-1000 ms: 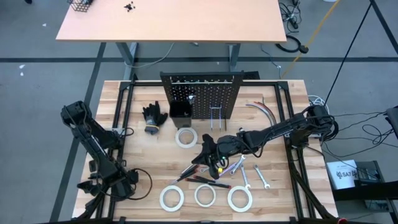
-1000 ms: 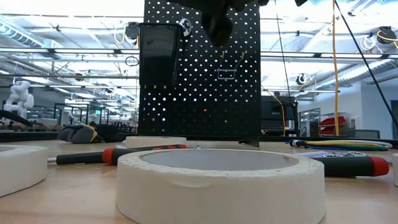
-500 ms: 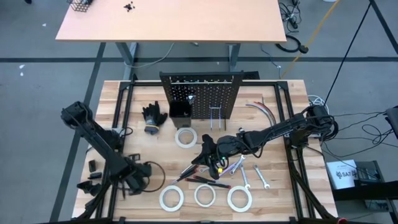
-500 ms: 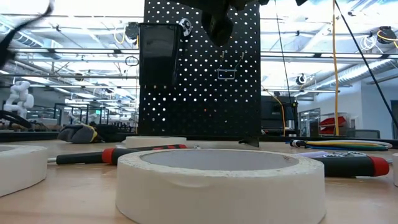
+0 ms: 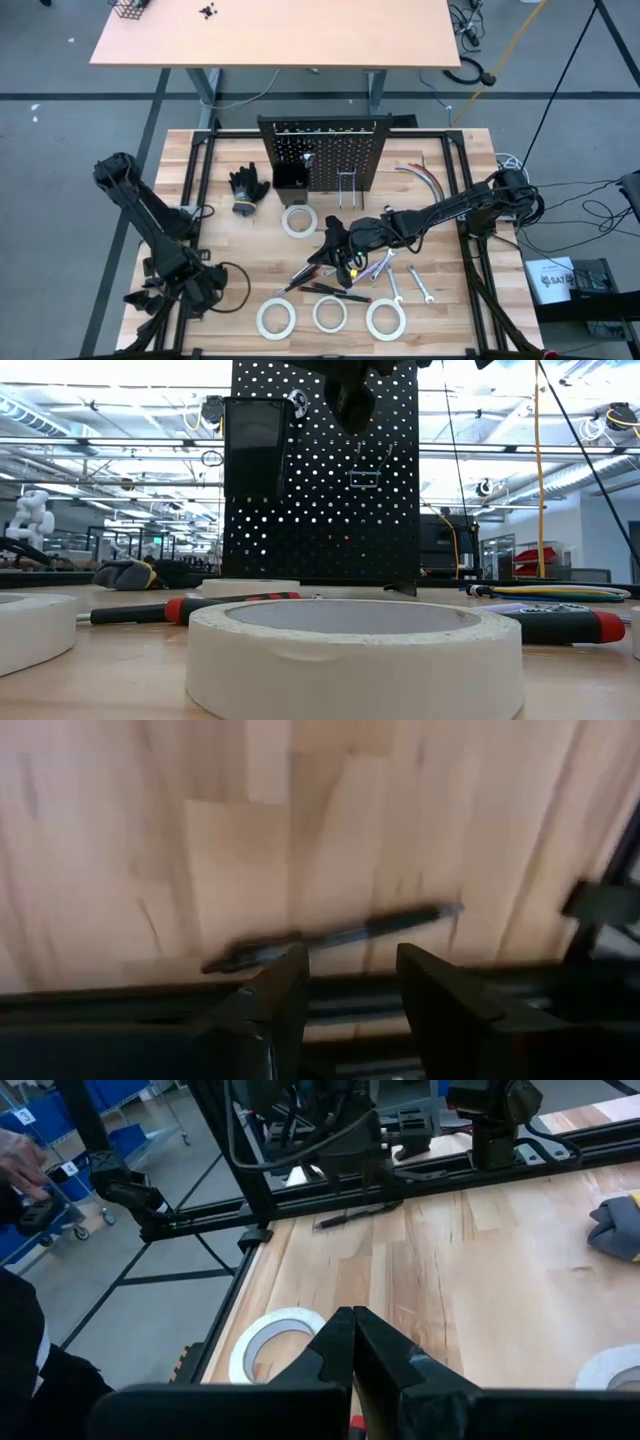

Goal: Hang tools onto peg board
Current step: Put the black pen into the black bin on the peg board

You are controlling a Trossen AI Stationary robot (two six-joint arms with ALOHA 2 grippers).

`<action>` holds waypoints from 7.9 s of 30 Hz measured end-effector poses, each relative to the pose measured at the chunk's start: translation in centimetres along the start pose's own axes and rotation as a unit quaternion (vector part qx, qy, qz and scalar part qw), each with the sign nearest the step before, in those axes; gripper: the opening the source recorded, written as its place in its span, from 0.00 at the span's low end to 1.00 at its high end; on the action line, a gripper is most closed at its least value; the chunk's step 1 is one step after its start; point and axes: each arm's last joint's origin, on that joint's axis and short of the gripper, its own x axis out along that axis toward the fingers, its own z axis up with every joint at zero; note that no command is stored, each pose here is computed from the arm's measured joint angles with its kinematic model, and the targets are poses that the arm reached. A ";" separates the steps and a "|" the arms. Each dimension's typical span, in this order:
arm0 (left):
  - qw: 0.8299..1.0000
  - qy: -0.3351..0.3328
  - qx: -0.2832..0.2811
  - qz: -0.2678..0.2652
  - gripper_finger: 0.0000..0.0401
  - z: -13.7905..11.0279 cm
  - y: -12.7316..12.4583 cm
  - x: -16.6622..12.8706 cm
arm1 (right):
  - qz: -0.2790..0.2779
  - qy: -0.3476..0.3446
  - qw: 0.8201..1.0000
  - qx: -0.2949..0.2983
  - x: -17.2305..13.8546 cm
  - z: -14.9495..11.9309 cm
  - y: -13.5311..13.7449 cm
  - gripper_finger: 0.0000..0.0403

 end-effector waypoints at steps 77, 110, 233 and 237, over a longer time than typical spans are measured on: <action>0.963 -0.109 0.220 0.114 0.39 -1.1 -3.5 7.5 | -0.006 0.014 1.000 -0.020 0.0 -0.4 0.1 0.00; 0.981 -0.148 0.098 0.079 0.39 7.8 2.1 5.3 | 0.004 0.027 1.000 -0.001 0.0 -0.8 0.9 0.00; 0.920 -0.340 0.177 0.086 0.39 3.5 6.2 2.3 | -0.258 0.148 0.951 0.084 17.6 -5.0 -1.2 0.26; 0.919 -0.341 0.176 0.088 0.39 3.5 6.2 2.2 | -0.261 0.150 0.950 0.084 17.7 -5.4 -1.3 0.26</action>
